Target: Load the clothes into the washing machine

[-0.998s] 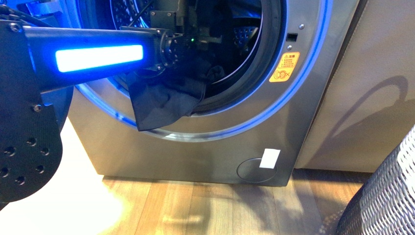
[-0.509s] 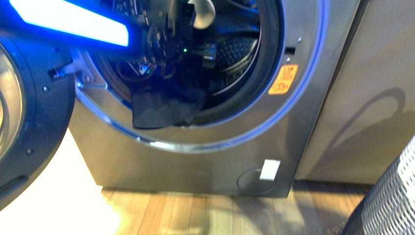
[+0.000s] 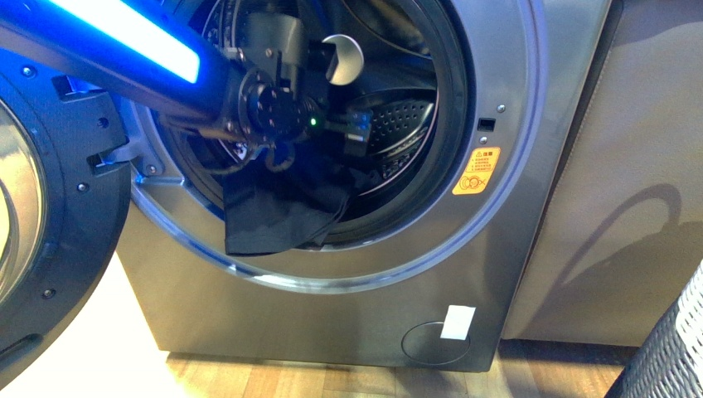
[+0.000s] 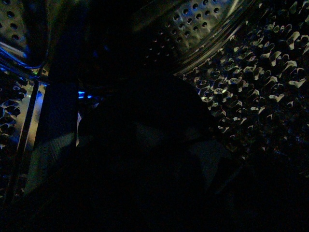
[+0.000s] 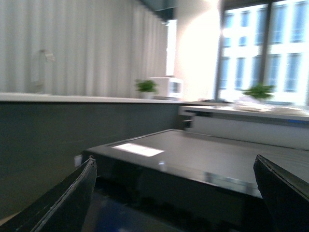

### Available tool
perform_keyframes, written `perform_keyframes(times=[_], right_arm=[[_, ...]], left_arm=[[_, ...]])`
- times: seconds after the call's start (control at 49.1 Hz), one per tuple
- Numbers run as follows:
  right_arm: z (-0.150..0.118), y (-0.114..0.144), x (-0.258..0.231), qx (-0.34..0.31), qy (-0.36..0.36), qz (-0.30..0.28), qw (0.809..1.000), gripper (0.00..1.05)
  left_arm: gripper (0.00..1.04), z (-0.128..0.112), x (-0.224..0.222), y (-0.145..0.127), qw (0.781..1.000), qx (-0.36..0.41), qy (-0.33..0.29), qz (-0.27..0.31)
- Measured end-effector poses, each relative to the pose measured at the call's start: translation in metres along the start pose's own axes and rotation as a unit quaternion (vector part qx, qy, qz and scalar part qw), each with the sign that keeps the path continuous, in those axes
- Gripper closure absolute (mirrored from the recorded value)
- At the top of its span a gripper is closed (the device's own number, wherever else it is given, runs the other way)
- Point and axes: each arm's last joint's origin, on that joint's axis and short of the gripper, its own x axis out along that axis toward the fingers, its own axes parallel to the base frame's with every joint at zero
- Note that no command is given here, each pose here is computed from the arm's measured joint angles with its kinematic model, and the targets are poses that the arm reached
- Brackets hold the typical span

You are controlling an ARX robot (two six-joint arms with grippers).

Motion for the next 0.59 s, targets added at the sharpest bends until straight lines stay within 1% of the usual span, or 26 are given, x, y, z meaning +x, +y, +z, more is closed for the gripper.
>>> perform_keyframes(times=[0.02,0.041,0.081,0.143,0.265,0.387,0.468,0.529,0.59], right_arm=[[0.000,0.000,-0.001,-0.001,0.004,-0.018,1.000,0.08],[0.001,-0.001,-0.004,-0.005,0.012,-0.050,0.999,0.08],[0.000,-0.003,-0.011,-0.013,0.022,-0.076,0.997,0.08],[-0.005,-0.006,-0.023,-0.018,0.036,-0.089,0.995,0.08],[-0.018,-0.008,-0.041,-0.025,0.059,-0.091,0.994,0.08],[-0.030,-0.011,-0.057,-0.032,0.076,-0.095,0.992,0.08],[-0.036,-0.015,-0.076,-0.037,0.088,-0.115,0.989,0.08],[-0.036,-0.024,-0.100,-0.041,0.097,-0.139,0.985,0.08],[-0.033,-0.039,-0.123,-0.042,0.101,-0.162,0.981,0.08]], left_arm=[[0.06,0.000,0.000,0.000,1.000,0.000,0.000,0.001],[0.06,0.000,-0.001,0.000,1.000,0.000,0.000,0.002],[0.06,0.000,-0.003,0.001,1.000,0.000,-0.001,0.004],[0.06,0.002,-0.008,0.002,1.000,-0.001,-0.005,0.006],[0.06,0.006,-0.023,0.003,1.000,-0.001,-0.019,0.002],[0.06,0.011,-0.045,0.005,0.999,-0.001,-0.038,-0.008],[0.06,0.013,-0.066,0.007,0.998,0.000,-0.052,-0.019],[0.06,0.010,-0.083,0.011,0.998,-0.001,-0.059,-0.026],[0.06,0.005,-0.097,0.014,0.998,-0.002,-0.058,-0.032]])
